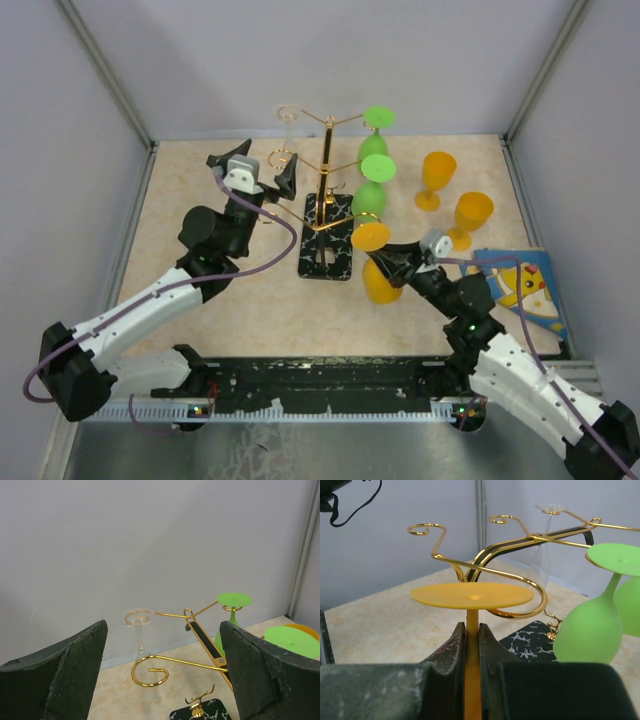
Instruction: Place the wine glass upside down on the wine glass rack
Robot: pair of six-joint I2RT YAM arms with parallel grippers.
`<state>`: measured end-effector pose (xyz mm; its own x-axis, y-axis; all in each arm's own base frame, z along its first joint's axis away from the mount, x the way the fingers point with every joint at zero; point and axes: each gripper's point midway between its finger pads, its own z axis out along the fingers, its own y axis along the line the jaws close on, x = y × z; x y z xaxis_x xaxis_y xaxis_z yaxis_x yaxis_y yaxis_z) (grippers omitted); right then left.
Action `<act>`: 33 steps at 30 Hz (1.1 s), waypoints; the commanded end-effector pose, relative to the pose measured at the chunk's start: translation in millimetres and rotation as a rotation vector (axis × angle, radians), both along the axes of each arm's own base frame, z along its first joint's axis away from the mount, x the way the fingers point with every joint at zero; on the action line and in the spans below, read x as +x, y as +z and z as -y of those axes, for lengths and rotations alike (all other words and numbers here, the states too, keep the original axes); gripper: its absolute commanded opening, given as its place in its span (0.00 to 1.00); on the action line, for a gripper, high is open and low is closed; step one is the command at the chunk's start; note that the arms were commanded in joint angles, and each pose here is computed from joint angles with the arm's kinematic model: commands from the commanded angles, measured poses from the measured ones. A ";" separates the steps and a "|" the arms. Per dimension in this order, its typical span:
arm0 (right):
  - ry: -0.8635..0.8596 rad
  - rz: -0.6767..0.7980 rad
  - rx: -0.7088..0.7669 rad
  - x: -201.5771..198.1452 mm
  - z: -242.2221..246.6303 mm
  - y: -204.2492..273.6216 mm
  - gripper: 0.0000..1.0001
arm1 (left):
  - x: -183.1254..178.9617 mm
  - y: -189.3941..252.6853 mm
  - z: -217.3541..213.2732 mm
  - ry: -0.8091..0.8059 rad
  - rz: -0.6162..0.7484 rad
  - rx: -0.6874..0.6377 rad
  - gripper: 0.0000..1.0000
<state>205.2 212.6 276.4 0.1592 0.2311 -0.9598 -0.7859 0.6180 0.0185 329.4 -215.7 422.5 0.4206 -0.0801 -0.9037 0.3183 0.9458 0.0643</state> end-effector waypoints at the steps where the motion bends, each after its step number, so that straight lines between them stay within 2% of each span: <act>1: -0.030 0.105 0.106 2.9 3.0 25.0 0.00 | 2.9 -1.8 -5.0 0.025 0.008 -0.023 0.99; 17: -0.014 0.235 0.230 7.2 -7.0 29.1 0.00 | 3.7 -7.6 -13.5 0.062 0.017 -0.042 0.99; 33: -0.064 0.244 0.240 36.4 -21.2 30.1 0.00 | 4.8 -7.6 -17.8 0.087 0.026 -0.025 0.99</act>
<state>234.4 242.3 270.2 0.2897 0.3699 -0.8828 -0.7901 0.6129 -0.0025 333.9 -204.1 409.6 0.4272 -0.0579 -0.9023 0.2556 0.9650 0.0591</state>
